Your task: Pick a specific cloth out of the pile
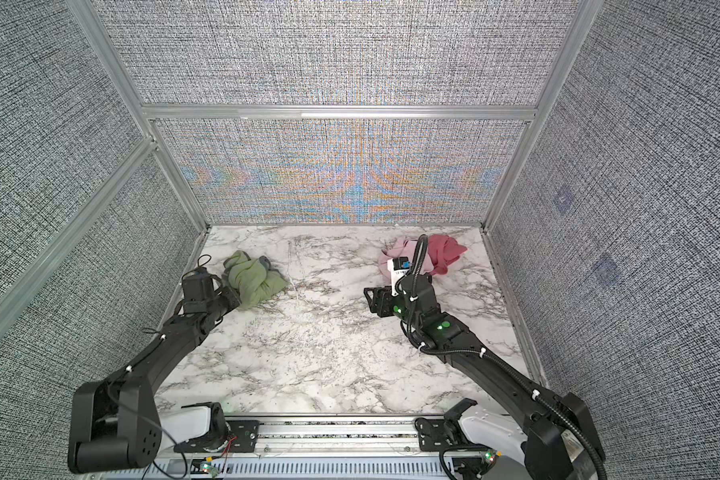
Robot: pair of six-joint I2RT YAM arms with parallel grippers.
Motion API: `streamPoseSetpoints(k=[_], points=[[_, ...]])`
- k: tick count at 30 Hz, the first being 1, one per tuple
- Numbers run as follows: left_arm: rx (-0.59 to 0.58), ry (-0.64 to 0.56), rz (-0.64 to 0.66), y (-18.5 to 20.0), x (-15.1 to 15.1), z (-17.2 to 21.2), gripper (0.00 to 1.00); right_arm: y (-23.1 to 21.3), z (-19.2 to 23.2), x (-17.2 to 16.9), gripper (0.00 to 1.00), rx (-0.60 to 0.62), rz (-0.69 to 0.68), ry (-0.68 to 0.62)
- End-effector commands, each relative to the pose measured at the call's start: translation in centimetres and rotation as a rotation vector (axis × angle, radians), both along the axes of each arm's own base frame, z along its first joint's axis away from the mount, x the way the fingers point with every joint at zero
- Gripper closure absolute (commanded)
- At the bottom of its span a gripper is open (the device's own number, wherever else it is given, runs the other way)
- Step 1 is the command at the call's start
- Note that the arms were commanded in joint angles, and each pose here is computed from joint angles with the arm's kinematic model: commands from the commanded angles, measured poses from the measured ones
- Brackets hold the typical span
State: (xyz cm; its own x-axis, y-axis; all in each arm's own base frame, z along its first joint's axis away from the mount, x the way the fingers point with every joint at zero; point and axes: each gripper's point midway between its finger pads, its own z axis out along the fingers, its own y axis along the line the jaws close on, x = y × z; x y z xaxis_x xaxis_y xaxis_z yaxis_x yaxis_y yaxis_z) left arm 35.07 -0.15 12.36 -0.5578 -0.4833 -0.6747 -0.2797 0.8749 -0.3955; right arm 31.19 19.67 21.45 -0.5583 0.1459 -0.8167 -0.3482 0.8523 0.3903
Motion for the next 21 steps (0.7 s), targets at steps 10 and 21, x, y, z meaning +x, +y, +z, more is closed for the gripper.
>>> streamPoseSetpoints(k=[10, 21], points=[[0.205, -0.466, -0.028, 0.3, -2.1, 8.0, 0.51, -13.2, -0.5, 2.3, 0.29, -0.327, -0.432, -0.133], [0.36, -0.483, 0.137, 3.9, -0.2, 6.2, 0.39, -23.8, -5.4, 3.9, 0.2, -0.412, -0.783, -0.162]])
